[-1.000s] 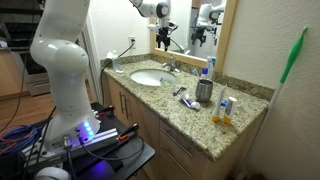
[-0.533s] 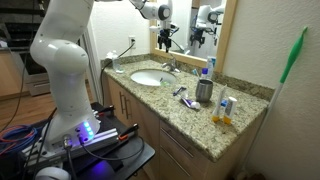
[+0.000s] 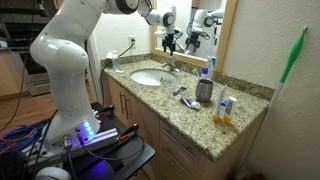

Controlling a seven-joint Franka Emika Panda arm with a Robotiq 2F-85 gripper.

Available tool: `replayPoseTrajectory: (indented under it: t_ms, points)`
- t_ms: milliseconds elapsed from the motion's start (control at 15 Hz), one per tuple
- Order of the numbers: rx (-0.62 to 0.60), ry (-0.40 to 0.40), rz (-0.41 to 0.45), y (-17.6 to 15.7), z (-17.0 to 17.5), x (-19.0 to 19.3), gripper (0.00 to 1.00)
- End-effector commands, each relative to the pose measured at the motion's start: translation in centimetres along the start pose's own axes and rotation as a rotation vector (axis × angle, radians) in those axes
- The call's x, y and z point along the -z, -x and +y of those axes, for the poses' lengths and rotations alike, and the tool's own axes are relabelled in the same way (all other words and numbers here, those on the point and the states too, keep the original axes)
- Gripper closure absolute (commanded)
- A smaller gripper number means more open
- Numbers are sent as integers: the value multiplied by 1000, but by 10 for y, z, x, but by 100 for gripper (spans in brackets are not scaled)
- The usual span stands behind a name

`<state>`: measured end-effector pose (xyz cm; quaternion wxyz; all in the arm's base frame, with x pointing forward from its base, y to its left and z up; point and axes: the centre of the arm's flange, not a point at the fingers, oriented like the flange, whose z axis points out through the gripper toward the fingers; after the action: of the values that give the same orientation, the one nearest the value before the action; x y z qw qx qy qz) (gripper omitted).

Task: Close the faucet

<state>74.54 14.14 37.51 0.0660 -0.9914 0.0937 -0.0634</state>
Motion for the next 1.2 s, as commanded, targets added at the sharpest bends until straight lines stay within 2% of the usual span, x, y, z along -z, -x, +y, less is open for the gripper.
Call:
replayPoseTrajectory:
  t_ms: [0, 67, 133, 600, 800, 867, 1133]
  points:
    - [6, -6, 29, -31, -10, -10, 0]
    - [11, -8, 28, -33, -10, -13, 16]
    - [9, -7, 35, -34, -10, -15, 26]
    - [-1, -2, 38, -39, -7, -10, 75]
    - [-15, 28, -15, -32, -2, -2, 97]
    - [-19, 39, -31, -29, -1, -3, 93]
    - [-31, 80, -134, -8, 3, -21, 93]
